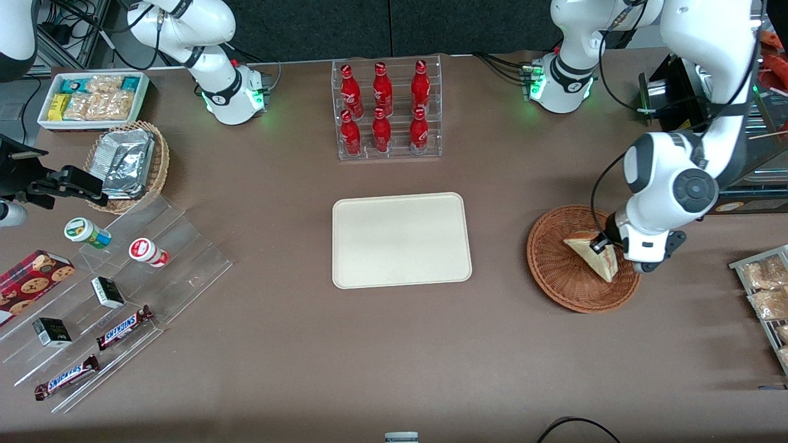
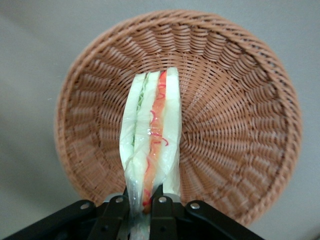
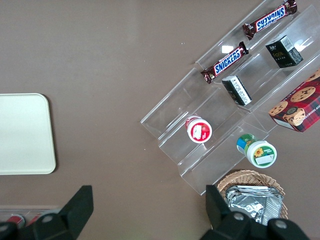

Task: Place sandwich from basket to tray
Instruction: 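Lift the sandwich and carry it with the left gripper over the tray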

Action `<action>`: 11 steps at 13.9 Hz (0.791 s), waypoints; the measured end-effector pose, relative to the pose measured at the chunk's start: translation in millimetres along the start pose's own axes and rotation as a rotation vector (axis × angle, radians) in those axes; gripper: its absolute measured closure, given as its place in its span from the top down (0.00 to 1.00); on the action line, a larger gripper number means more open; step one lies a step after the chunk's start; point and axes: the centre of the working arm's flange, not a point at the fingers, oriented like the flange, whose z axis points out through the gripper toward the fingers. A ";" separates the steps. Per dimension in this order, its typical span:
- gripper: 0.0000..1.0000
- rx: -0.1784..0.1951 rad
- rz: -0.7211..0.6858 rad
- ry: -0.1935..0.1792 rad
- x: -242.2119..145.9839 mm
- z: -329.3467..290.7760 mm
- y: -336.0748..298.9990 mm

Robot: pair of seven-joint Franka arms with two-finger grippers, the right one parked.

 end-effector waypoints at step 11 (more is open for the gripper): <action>0.15 0.031 0.207 0.021 -128.1 -76.3 132.3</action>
